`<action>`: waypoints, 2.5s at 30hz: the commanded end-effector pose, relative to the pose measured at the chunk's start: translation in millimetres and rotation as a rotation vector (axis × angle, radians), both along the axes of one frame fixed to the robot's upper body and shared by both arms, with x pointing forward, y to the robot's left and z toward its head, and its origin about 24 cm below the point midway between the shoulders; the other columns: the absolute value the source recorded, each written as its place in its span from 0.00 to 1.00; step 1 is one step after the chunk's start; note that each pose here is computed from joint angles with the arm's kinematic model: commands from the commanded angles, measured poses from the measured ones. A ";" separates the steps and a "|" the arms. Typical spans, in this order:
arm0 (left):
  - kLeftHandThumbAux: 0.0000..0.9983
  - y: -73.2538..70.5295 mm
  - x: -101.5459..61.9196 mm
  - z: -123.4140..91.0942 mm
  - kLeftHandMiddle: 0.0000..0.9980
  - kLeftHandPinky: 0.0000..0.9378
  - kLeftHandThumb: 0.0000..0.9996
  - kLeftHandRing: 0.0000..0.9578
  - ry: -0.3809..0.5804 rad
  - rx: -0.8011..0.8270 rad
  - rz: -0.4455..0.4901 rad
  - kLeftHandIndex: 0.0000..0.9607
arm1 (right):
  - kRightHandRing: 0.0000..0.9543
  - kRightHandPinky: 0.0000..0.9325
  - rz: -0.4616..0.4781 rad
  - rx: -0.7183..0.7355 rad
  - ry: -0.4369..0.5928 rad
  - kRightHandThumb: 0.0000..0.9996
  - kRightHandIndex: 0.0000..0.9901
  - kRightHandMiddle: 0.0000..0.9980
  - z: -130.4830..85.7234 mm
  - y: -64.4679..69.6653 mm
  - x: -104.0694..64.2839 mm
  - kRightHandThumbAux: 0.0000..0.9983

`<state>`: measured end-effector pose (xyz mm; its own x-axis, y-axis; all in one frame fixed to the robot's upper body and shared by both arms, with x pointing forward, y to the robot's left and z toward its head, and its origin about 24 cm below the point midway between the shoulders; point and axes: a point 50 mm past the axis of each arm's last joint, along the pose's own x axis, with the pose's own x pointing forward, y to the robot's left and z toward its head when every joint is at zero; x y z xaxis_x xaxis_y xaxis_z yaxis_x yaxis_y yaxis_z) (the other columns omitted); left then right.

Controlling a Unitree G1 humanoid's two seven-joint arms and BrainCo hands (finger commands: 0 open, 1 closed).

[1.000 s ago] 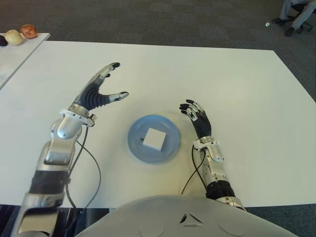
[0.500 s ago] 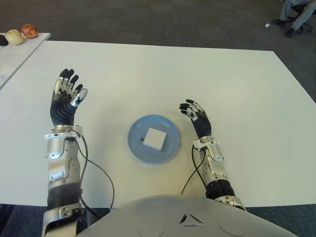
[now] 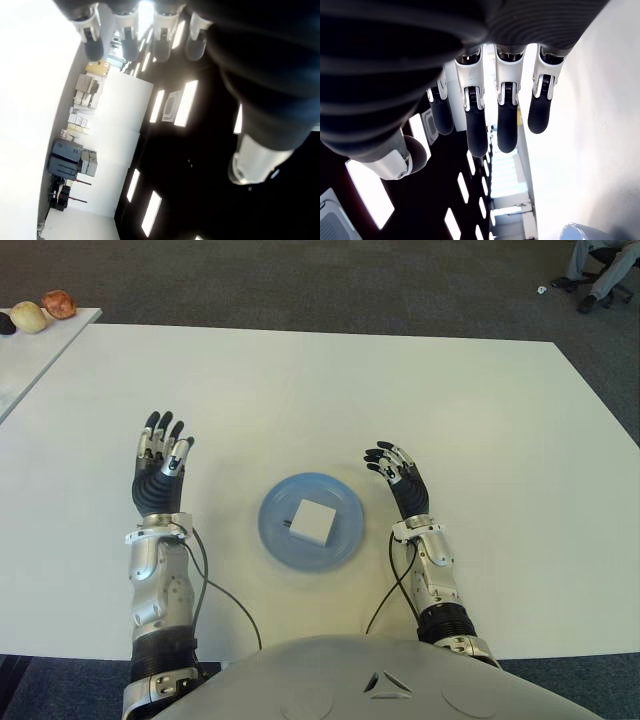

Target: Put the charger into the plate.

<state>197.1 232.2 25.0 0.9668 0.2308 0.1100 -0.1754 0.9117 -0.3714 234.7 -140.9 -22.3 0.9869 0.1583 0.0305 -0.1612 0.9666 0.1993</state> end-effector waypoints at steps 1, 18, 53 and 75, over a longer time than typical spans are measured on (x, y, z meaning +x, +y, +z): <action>0.68 -13.4 -5.3 -8.9 0.00 0.00 0.00 0.00 0.059 -0.049 -0.009 0.00 | 0.32 0.29 -0.025 0.016 0.156 0.00 0.23 0.35 -27.6 -6.0 -18.6 0.56; 0.69 -24.0 -1.0 -16.3 0.00 0.00 0.00 0.00 0.195 0.058 -0.153 0.00 | 0.20 0.17 -0.067 0.024 0.167 0.00 0.15 0.23 -26.3 -3.8 -18.8 0.58; 0.56 -36.7 -5.0 -72.1 0.00 0.00 0.00 0.00 0.479 0.418 -0.415 0.00 | 0.03 0.05 -0.197 0.041 0.114 0.00 0.04 0.04 -17.9 3.5 -26.0 0.62; 0.52 -42.1 -0.9 -78.9 0.00 0.00 0.00 0.00 0.483 0.460 -0.367 0.00 | 0.06 0.09 -0.163 0.008 0.134 0.00 0.06 0.08 -18.9 -0.7 -26.3 0.61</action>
